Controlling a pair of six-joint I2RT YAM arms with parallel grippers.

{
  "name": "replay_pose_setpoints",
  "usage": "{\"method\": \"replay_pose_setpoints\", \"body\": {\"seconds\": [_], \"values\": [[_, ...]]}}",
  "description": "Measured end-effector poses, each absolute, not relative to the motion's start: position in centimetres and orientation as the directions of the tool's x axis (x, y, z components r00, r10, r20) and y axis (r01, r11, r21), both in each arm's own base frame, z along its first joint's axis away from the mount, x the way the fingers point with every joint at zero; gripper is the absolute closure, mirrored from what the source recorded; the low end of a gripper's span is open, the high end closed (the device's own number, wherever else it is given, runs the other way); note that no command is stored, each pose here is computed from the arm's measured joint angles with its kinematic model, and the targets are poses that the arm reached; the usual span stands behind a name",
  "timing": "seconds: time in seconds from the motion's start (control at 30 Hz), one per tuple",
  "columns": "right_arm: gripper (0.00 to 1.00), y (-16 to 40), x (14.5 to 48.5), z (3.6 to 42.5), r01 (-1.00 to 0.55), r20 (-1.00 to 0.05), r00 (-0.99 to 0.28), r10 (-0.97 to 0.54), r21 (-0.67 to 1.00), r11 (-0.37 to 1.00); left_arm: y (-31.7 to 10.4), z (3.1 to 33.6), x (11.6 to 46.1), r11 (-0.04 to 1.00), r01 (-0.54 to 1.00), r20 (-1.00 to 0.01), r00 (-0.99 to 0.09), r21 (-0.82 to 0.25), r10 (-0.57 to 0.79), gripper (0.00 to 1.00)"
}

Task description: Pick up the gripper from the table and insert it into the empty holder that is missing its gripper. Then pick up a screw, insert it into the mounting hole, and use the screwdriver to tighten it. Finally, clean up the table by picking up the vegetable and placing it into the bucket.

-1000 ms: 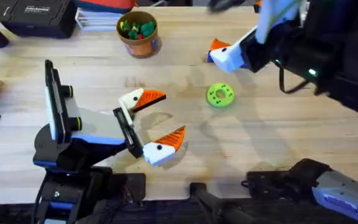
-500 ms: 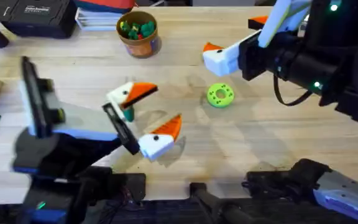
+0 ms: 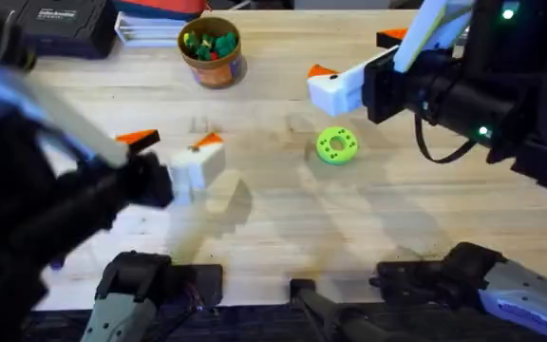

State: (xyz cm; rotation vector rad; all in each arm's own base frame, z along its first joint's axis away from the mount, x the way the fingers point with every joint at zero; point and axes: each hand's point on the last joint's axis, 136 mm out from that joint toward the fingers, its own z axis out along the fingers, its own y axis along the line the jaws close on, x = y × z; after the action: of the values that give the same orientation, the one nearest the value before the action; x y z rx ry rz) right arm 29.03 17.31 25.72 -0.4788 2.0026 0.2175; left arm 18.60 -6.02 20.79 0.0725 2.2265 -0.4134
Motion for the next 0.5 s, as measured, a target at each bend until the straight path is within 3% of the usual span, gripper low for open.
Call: {"method": "replay_pose_setpoints", "body": {"seconds": [0.3, 0.5], "values": [[0.007, 17.3, 29.0, 25.7, -0.42, -0.885, -0.403, -0.232, -0.046, 0.906, -5.7, 16.8, 21.4, 0.945, 0.014, -0.57, -0.8, -0.326, -0.185, 0.016], [0.008, 17.3, 29.0, 25.7, -0.42, -0.884, -0.405, -0.233, -0.046, 0.906, -2.8, 13.1, 22.0, 0.925, -0.282, -0.42, -0.829, -0.253, -0.368, 0.015]]}}
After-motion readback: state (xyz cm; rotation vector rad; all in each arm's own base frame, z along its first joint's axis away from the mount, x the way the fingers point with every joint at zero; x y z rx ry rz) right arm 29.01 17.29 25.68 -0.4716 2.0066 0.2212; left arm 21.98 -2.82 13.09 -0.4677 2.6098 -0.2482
